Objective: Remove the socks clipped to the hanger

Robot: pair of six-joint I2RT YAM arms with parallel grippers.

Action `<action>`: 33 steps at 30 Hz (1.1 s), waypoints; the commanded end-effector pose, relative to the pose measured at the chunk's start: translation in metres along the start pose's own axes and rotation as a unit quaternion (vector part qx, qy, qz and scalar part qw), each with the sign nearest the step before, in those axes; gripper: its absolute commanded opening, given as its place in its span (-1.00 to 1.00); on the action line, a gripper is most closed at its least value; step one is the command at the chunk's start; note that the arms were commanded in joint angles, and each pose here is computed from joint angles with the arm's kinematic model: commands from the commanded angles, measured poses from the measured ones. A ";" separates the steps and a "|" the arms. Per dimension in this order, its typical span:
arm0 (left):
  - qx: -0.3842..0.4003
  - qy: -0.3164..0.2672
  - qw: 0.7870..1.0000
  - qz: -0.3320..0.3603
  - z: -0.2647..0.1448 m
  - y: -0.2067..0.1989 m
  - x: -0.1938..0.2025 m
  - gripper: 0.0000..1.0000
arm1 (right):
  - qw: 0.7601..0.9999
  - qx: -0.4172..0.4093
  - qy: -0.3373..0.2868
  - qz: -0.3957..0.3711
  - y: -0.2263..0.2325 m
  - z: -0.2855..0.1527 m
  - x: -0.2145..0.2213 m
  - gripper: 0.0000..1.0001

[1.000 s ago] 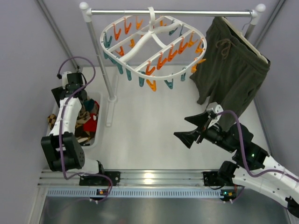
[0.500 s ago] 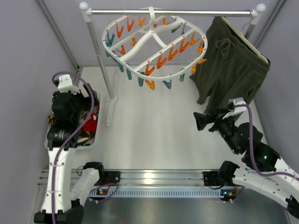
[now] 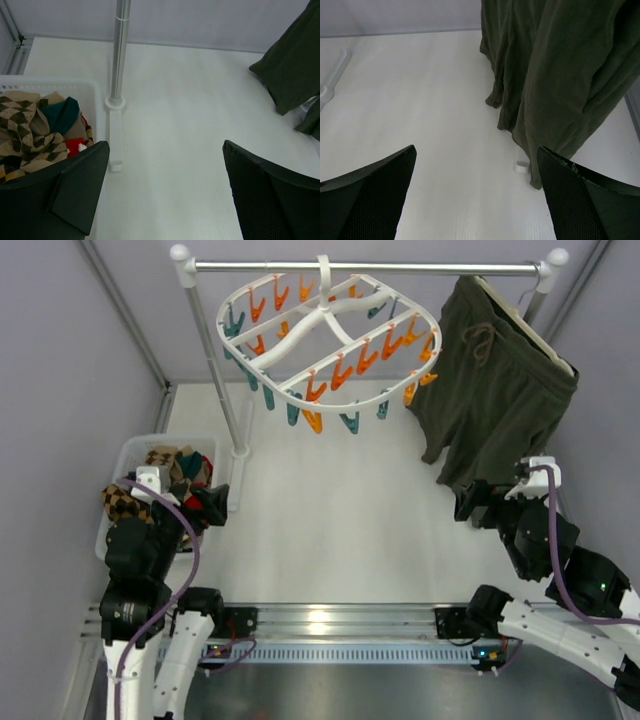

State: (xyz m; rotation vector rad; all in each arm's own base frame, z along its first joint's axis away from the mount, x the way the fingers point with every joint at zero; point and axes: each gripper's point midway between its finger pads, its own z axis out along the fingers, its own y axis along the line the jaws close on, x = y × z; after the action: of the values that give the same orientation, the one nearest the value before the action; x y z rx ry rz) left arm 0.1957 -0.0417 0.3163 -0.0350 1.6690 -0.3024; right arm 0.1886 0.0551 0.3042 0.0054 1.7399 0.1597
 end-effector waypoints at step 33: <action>0.034 0.029 0.999 -0.008 0.008 -0.011 0.012 0.96 | 0.999 0.032 0.002 -0.026 -0.017 -0.006 -0.008 0.99</action>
State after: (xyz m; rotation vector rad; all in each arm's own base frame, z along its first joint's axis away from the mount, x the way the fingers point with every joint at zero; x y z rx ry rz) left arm 0.1923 -0.0548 0.3055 0.0148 1.7169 -0.3669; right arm 0.1816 0.0352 0.3003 -0.0160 1.7770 0.0585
